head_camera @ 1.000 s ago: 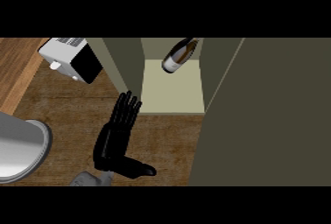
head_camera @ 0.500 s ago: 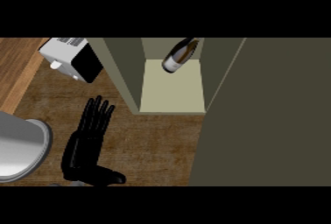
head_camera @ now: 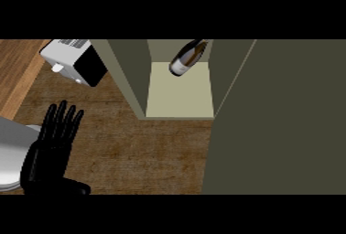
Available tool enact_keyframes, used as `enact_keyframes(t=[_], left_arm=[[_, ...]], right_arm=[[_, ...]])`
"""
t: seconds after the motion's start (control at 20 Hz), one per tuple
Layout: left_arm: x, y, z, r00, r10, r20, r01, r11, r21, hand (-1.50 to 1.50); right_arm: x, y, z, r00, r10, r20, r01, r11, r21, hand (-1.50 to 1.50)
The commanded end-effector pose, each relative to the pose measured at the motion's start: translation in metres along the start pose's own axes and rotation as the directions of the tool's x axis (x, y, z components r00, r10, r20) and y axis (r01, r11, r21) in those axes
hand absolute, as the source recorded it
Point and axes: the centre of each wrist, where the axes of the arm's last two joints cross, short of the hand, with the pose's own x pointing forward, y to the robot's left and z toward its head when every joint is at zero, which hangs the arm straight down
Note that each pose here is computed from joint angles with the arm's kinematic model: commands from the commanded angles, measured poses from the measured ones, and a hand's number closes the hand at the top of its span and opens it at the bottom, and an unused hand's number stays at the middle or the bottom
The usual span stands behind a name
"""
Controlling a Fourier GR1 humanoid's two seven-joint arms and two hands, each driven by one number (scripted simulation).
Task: Pick up the wine, place it into the cabinet and close the cabinet
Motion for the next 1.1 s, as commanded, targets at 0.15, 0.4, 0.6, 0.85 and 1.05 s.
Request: enact_keyframes(t=[0.15, 0.4, 0.6, 0.85, 1.05], left_arm=[[0.012, 0.034, 0.017, 1.000, -0.024, 0.009, 0.024, 1.000, 0.007, -1.50], [0.028, 0.057, 0.019, 1.000, -0.027, 0.006, 0.027, 1.000, 0.006, -1.50], [0.042, 0.062, 0.006, 0.999, -0.033, 0.017, 0.033, 0.999, -0.008, -1.50], [0.043, 0.071, 0.009, 1.000, -0.015, -0.009, 0.014, 0.999, -0.032, -1.50], [0.049, 0.069, 0.005, 1.000, -0.007, -0.005, 0.007, 0.999, -0.038, -1.50]], right_arm=[[0.055, 0.011, 0.002, 0.986, -0.112, 0.126, 0.109, 0.994, 0.030, 1.50], [0.050, 0.011, -0.005, 0.988, -0.124, 0.091, 0.117, 0.990, 0.076, 1.50], [0.045, 0.013, -0.013, 0.979, -0.147, 0.140, 0.138, 0.988, 0.070, 1.50], [0.036, 0.014, -0.026, 0.977, -0.154, 0.144, 0.139, 0.984, 0.114, 1.50], [0.034, 0.014, -0.037, 0.980, -0.144, 0.140, 0.128, 0.985, 0.116, 1.50]])
